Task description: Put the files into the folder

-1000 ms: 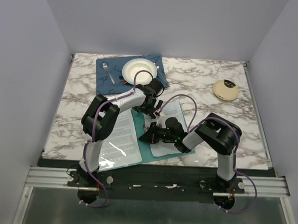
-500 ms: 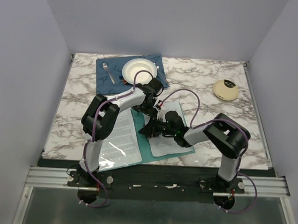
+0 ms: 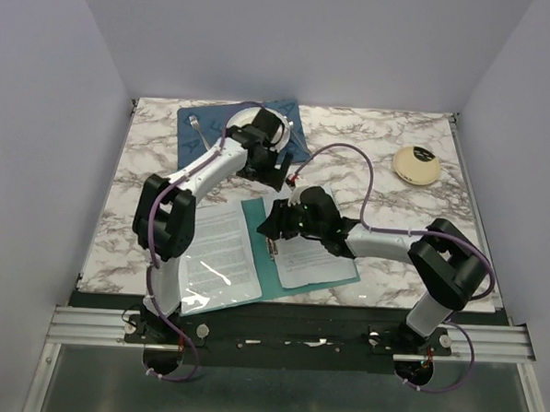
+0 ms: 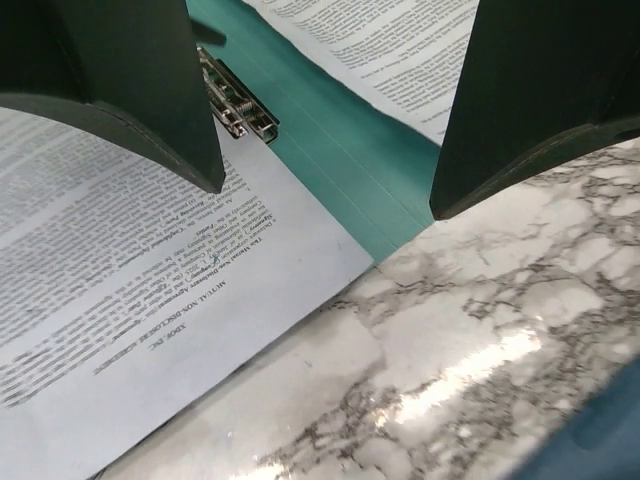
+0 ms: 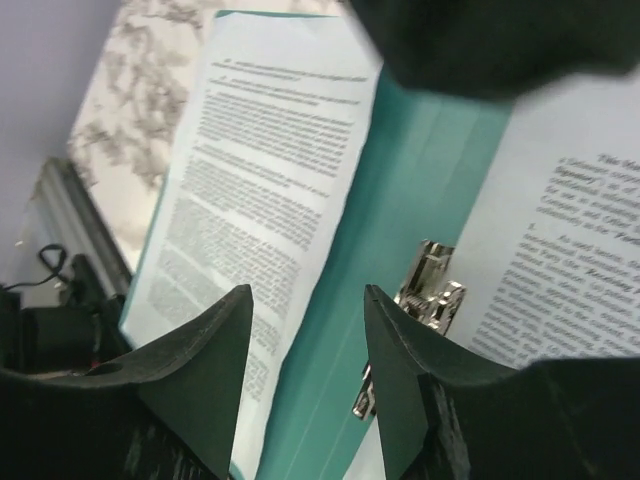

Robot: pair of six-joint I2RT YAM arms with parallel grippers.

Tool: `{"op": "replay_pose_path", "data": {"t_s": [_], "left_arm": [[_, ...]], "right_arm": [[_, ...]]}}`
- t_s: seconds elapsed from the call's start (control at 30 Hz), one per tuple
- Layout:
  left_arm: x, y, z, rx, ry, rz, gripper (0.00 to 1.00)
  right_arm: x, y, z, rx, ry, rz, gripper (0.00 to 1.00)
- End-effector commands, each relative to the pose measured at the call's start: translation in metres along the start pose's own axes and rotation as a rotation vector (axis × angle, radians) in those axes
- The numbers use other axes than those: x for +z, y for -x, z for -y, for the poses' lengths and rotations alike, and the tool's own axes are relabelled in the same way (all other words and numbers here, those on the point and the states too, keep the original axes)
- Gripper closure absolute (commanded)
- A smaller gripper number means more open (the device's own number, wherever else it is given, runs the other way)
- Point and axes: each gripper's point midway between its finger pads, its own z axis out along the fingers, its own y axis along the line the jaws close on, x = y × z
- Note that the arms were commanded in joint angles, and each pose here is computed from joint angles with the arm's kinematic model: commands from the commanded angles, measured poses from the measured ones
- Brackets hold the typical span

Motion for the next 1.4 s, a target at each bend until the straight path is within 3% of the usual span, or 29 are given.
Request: {"op": "replay_pose_path", "data": {"t_s": [0.0, 0.13, 0.43, 1.37], "left_arm": [[-0.065, 0.017, -0.009, -0.037, -0.23, 0.084, 0.01], [-0.092, 0.001, -0.043, -0.046, -0.257, 0.1, 0.01], [-0.099, -0.062, -0.115, -0.151, -0.178, 0.079, 0.01], [-0.102, -0.131, -0.144, -0.135, -0.07, 0.063, 0.01]], "right_arm": [[-0.002, -0.028, 0.035, -0.088, -0.245, -0.181, 0.43], [0.006, -0.024, 0.025, -0.121, -0.278, -0.22, 0.43], [0.012, -0.044, 0.034, -0.159, -0.405, -0.334, 0.43], [0.016, -0.058, 0.043, -0.154, -0.567, -0.425, 0.54]]}}
